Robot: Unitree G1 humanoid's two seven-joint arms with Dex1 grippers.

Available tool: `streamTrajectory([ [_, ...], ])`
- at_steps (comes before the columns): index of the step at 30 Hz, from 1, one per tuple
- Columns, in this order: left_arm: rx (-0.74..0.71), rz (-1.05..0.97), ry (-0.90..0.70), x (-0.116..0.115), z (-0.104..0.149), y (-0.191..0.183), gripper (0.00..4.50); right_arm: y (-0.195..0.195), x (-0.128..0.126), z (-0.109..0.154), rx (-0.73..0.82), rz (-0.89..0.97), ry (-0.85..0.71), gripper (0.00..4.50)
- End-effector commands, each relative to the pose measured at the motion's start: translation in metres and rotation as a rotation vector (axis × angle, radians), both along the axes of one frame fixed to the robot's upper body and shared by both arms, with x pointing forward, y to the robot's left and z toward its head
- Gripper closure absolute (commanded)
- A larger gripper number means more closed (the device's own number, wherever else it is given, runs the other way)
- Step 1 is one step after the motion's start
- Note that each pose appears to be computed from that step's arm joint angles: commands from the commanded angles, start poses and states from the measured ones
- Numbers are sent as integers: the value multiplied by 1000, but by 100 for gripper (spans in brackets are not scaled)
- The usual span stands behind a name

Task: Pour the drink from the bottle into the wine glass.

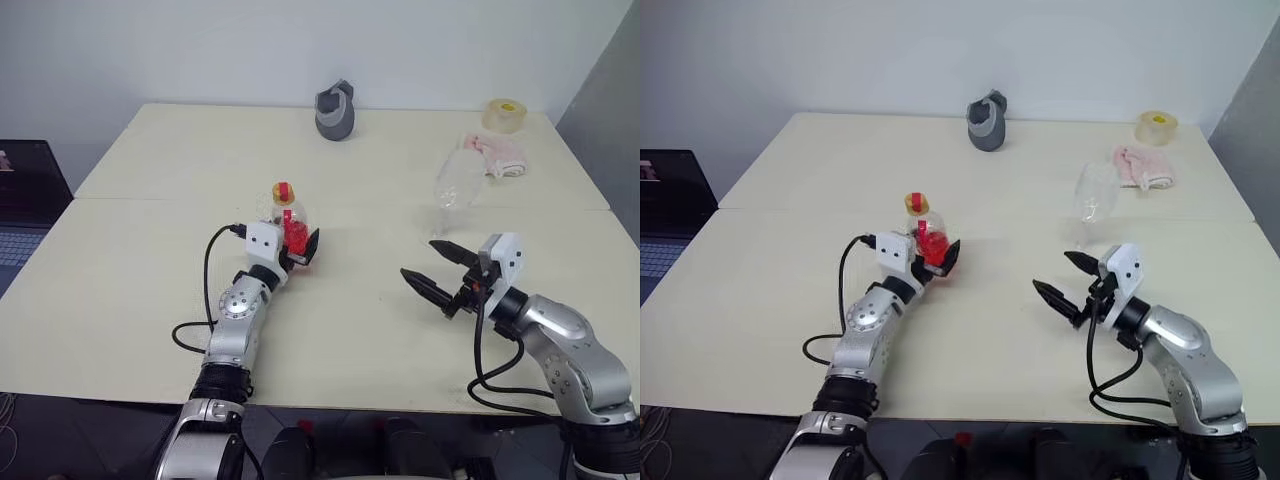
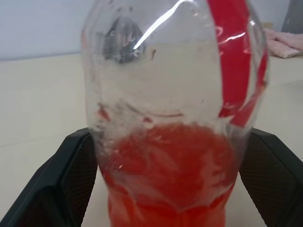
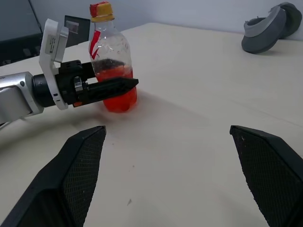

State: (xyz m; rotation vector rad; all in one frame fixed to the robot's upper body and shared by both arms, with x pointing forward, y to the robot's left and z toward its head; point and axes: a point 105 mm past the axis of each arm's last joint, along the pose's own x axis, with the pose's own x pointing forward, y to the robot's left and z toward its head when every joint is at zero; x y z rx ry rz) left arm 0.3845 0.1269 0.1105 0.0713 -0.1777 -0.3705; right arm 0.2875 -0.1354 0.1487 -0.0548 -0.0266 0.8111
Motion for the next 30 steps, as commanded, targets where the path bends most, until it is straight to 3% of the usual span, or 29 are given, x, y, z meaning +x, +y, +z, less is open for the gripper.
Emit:
streamTrajectory([
  [1, -17, -10, -87, 1, 20, 0, 20, 0, -3, 15, 6, 2, -57, 0],
  [3, -25, -11, -97, 0, 22, 2, 54, 0, -3, 15, 6, -2, -58, 0],
  [7, -24, -8, -107, -1, 23, 5, 164, 1, -3, 14, 7, -3, -58, 0],
  [11, -25, -15, -110, -2, 24, 5, 220, 3, -1, 14, 7, -2, -61, 0],
  [16, -26, -25, -111, -4, 28, 7, 229, 6, 9, 20, 0, -42, -69, 0],
  [21, -21, -93, -92, -10, 40, 10, 229, 25, 29, 51, 46, -61, -128, 0],
  [25, 68, -231, -5, -11, 36, 2, 229, 63, 39, 83, 126, 24, -179, 0],
  [30, 63, -369, -25, -10, 52, -19, 229, 90, 54, 89, 91, 89, -172, 0],
])
